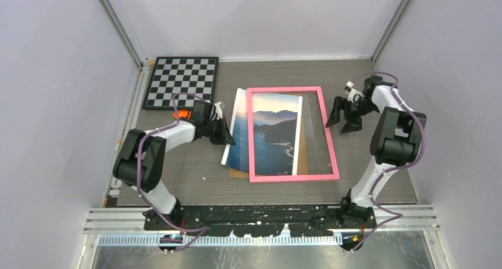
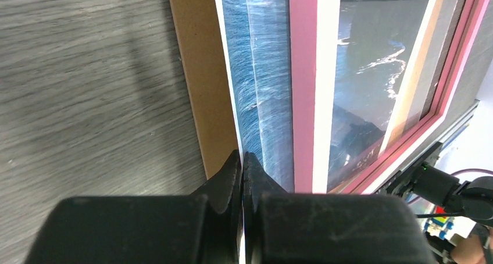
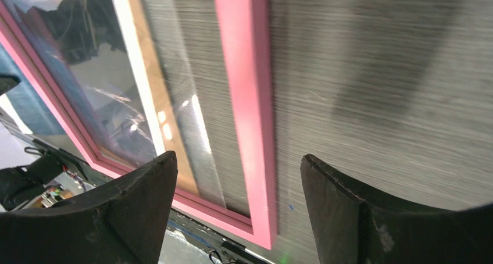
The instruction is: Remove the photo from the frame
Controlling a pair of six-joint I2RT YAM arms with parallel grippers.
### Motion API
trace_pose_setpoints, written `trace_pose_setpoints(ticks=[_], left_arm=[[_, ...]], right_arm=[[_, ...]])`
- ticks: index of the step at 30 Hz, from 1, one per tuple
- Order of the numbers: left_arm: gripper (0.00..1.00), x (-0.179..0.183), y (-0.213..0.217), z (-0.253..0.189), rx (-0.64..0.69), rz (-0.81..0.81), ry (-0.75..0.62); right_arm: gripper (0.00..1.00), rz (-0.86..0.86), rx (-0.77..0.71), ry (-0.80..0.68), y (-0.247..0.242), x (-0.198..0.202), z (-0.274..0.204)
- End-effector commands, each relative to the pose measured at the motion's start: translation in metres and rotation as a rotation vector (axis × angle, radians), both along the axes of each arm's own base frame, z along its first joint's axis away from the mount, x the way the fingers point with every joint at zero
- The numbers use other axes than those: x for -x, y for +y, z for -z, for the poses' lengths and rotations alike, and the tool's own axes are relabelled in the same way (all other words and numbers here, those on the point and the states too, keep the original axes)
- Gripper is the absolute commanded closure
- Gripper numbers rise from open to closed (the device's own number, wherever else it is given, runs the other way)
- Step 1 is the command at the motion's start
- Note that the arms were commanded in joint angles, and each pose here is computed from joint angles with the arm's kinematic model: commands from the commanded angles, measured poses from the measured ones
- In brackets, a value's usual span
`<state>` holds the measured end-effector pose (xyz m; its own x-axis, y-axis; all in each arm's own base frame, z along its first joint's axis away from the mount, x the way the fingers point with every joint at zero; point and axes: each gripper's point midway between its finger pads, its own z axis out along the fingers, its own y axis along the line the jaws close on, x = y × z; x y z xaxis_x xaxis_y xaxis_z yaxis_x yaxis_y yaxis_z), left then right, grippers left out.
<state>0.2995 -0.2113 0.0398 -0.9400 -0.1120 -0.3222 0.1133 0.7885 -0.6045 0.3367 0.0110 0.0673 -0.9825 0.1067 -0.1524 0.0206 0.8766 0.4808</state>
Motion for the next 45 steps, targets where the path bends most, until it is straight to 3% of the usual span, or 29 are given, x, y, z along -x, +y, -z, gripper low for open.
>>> trace_pose_setpoints(ticks=[1,8,12,22,31,38,45], left_arm=[[1.00,-0.011,0.008,-0.023,-0.038,0.011,-0.096],[1.00,-0.016,0.011,-0.029,-0.065,0.008,-0.114],[1.00,-0.021,0.021,-0.038,-0.127,0.002,-0.146],[1.00,-0.030,0.035,-0.078,-0.174,-0.016,-0.227],[1.00,-0.031,0.047,-0.114,-0.204,0.002,-0.304],[1.00,-0.060,0.064,-0.203,-0.251,-0.072,-0.504],[1.00,-0.081,0.041,-0.292,-0.114,-0.075,-0.637]], right_arm=[[0.18,0.008,0.010,0.029,-0.011,0.011,-0.001],[0.20,-0.022,-0.033,0.132,0.004,0.023,0.029],[0.27,-0.076,-0.087,0.179,0.028,0.031,0.040],[0.31,-0.174,-0.108,0.142,0.076,0.027,0.037],[0.32,-0.222,-0.042,0.088,0.095,0.014,0.041],[0.32,-0.227,-0.011,0.086,0.091,0.013,0.046],[0.31,-0.217,0.006,0.057,0.090,0.004,0.037]])
